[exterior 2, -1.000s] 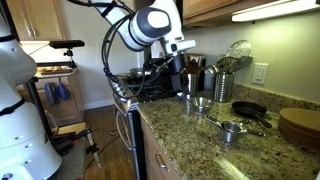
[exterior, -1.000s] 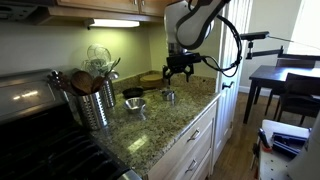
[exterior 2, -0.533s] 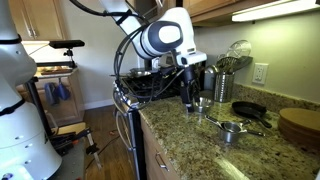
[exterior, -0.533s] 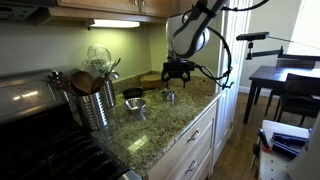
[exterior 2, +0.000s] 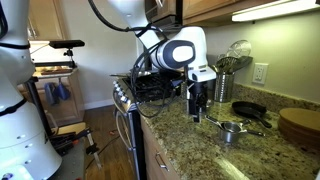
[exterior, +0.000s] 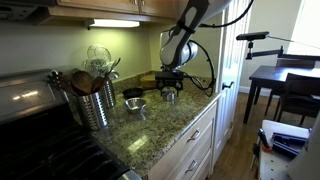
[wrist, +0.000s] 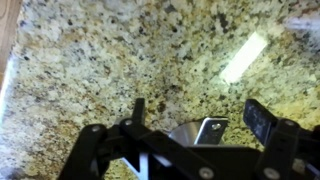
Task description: Seperate the silver pots.
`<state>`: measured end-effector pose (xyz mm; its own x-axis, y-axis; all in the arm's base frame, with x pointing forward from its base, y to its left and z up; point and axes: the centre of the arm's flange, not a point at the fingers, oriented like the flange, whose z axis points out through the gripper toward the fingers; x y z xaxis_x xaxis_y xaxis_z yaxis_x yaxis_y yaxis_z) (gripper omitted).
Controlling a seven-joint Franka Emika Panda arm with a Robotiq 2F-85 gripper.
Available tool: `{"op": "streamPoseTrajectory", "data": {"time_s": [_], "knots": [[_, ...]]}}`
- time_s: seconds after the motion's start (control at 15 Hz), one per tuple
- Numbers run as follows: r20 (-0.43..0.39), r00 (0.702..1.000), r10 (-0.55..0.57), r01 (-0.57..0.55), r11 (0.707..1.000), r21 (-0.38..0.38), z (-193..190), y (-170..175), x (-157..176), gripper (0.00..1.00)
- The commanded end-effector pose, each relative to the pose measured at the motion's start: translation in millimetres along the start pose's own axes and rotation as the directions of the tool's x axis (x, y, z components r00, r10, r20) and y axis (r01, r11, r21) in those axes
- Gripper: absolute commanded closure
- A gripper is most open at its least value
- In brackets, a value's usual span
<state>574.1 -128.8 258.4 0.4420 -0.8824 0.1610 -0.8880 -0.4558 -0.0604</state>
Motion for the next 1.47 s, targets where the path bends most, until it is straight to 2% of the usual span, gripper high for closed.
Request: {"op": "streamPoseTrajectory", "data": {"time_s": [0.0,0.6,0.67,0.73,0.93,1.4], "knots": [[-0.017,1.000,0.004,-0.004,1.000,0.004,6.2,-14.0,15.9,0.00],[-0.022,0.999,0.043,-0.043,0.999,-0.005,24.5,-17.4,44.0,0.00],[-0.021,0.999,0.048,-0.048,0.999,-0.007,26.2,-16.5,45.7,0.04],[-0.022,0.998,0.053,-0.053,0.999,-0.007,27.0,-15.8,48.0,0.23],[-0.024,0.998,0.056,-0.056,0.998,-0.013,29.8,-15.1,50.4,0.36],[-0.025,0.999,0.046,-0.047,0.999,-0.025,33.7,-17.4,50.4,0.84]]}}
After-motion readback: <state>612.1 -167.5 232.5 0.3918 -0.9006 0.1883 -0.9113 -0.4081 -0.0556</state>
